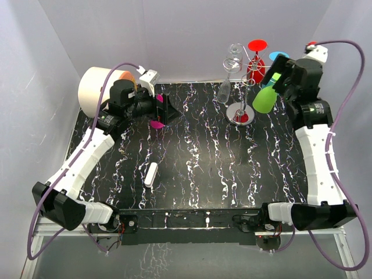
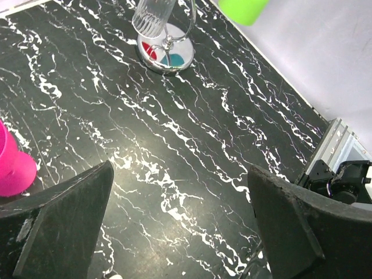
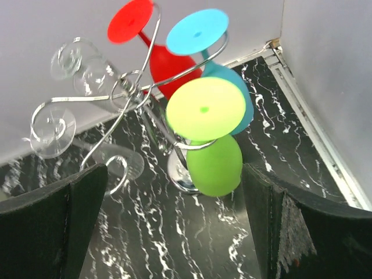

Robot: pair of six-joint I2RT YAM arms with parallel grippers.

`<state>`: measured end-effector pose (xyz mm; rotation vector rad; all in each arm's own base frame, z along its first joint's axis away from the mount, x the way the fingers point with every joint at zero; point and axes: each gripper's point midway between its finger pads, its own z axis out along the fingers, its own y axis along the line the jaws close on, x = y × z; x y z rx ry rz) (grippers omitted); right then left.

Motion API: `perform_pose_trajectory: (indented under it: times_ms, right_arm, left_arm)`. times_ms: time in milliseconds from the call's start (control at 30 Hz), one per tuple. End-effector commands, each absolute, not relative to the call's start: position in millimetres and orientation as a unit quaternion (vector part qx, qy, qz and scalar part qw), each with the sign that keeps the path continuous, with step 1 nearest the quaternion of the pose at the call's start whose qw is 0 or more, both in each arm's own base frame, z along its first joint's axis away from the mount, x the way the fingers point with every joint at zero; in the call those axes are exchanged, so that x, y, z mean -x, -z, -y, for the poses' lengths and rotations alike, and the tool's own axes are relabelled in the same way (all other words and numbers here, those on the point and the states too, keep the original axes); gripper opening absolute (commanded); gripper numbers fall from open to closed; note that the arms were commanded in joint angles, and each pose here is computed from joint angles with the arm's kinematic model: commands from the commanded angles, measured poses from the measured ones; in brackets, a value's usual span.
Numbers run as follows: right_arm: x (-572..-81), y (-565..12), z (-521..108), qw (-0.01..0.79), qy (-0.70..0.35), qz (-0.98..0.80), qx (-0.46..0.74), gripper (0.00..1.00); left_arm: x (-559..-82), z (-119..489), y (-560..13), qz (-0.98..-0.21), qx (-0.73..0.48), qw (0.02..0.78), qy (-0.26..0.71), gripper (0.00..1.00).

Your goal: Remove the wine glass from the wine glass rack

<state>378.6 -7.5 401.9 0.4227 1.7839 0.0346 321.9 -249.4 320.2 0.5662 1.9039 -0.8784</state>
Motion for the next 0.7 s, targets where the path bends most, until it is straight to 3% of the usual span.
perform_pose_trajectory:
  times_ms: [0,467,667]
  right_arm:
    - [-388,-438,21,0.642,-0.125,-0.722,-0.226,0.98]
    - [-406,-414,68,0.624,-0.340,-0.634,-0.306,0.82]
    - [-417,-410,76,0.629,-0.384,-0.595,-0.321,0.76]
  left_arm:
    - [-305,257,-351,-0.716,-0.267,0.517,0.386,0.99]
    - [-304,268,-318,-0.726,-0.276,0.480,0.408,0.99]
    - [-302,275,-308,-0.728,-0.282,0.468,0.415,0.99]
